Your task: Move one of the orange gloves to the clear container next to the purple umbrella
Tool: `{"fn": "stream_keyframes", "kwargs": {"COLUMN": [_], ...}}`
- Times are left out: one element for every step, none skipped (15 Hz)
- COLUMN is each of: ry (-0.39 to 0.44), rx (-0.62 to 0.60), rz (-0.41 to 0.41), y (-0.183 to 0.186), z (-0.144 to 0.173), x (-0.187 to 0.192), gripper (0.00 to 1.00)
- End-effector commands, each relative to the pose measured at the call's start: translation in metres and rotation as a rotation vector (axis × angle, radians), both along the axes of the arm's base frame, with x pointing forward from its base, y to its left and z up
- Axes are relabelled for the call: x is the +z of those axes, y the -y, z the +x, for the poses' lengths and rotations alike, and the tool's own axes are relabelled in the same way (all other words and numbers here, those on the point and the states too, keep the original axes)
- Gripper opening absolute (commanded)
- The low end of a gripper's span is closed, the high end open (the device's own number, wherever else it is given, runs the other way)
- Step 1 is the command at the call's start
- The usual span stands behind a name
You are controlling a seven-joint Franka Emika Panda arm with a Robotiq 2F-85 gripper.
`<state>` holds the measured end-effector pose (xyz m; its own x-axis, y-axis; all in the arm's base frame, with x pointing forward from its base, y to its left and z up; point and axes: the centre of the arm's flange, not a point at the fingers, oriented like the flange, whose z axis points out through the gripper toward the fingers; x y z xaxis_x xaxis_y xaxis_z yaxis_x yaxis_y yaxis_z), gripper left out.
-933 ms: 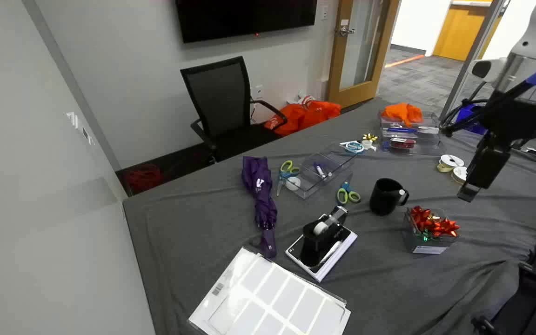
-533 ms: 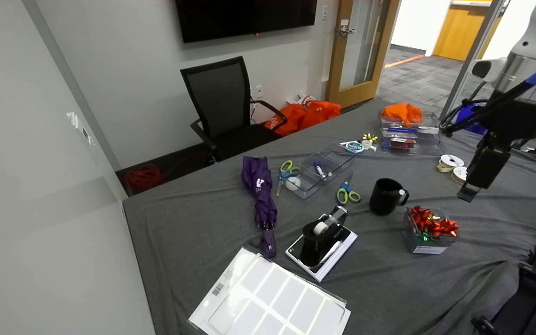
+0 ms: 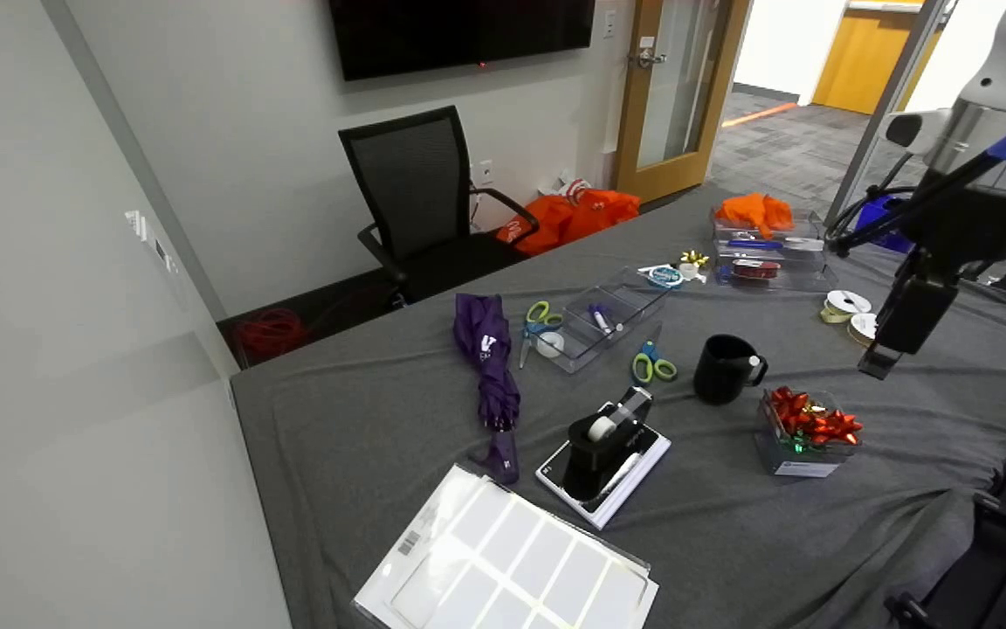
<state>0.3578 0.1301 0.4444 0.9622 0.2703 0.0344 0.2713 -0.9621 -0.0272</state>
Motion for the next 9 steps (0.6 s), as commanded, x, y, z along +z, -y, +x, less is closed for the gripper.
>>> {"fn": "stream_keyframes", "kwargs": {"ry": [0.000,0.000,0.000,0.000,0.000,0.000,0.000,0.000,0.009], "rx": [0.000,0.000,0.000,0.000,0.000,0.000,0.000,0.000,-0.002], "rz": [0.000,0.000,0.000,0.000,0.000,0.000,0.000,0.000,0.008], "y": [0.0000,0.0000,0.0000,0.0000,0.0000,0.0000,0.0000,0.0000,0.0013], "z": [0.0000,0.0000,0.0000,0.0000,0.0000,0.0000,0.0000,0.0000,0.0020], "x": [0.0000,0.0000,0.0000,0.0000,0.0000,0.0000,0.0000,0.0000,0.0003], "gripper": [1.00,1.00,1.00,1.00,1.00,1.00,1.00,1.00,1.00]}}
